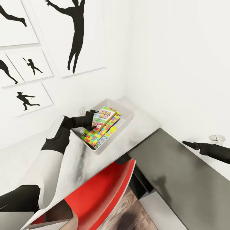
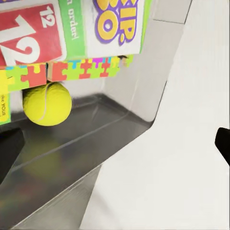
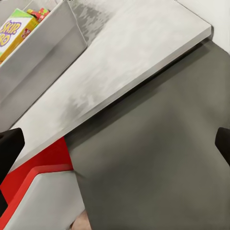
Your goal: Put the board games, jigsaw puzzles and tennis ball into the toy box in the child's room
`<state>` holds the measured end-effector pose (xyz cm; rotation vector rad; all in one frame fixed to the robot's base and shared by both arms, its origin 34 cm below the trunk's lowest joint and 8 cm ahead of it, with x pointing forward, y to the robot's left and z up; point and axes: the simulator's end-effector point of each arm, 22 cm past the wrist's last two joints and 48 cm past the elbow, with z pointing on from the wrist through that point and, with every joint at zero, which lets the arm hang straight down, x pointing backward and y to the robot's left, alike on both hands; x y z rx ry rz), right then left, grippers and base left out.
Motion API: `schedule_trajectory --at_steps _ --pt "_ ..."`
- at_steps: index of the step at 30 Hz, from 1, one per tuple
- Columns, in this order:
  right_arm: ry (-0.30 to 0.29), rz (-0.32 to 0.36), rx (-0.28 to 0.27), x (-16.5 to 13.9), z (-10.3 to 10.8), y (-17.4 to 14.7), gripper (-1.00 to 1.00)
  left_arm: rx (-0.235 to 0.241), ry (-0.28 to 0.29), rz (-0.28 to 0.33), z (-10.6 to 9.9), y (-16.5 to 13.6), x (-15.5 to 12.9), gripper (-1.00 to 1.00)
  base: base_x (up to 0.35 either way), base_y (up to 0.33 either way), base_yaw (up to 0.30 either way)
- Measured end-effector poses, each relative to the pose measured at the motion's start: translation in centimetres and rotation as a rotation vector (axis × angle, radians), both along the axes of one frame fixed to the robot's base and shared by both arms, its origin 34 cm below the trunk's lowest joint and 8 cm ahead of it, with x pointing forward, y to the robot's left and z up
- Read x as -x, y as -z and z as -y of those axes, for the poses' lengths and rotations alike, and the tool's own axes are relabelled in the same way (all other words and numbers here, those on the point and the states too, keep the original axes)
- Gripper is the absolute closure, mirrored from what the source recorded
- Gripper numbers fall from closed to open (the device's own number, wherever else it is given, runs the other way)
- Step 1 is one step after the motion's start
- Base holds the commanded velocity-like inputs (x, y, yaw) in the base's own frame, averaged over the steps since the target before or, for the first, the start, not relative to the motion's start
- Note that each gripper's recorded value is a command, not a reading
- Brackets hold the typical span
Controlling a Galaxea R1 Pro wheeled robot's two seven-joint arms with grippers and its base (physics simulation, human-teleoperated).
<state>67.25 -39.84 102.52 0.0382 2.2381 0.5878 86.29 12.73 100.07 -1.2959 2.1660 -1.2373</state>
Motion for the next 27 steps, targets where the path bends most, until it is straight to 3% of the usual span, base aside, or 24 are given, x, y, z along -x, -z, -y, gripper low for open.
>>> schedule_trajectory --at_steps 6,12,19,27 --pt "0.003 -0.001 -0.002 0.1 0.1 0.1 -1.0 0.003 0.044 0.088 1.0 -3.3 0.4 -1.0 0.0 0.0 0.0" --pt "0.001 -0.006 -0.006 0.4 0.1 0.2 -1.0 -0.059 0.164 0.216 4.3 -6.5 3.6 -1.0 0.0 0.0 0.0" --pt "-0.002 -0.005 -0.007 0.4 0.0 0.2 -1.0 -0.078 0.22 0.311 6.2 -8.8 6.4 -1.0 0.0 0.0 0.0" --pt "-0.002 -0.001 -0.006 0.5 0.1 0.2 -1.0 -0.113 0.311 0.319 9.1 -6.8 10.6 -1.0 0.0 0.0 0.0"
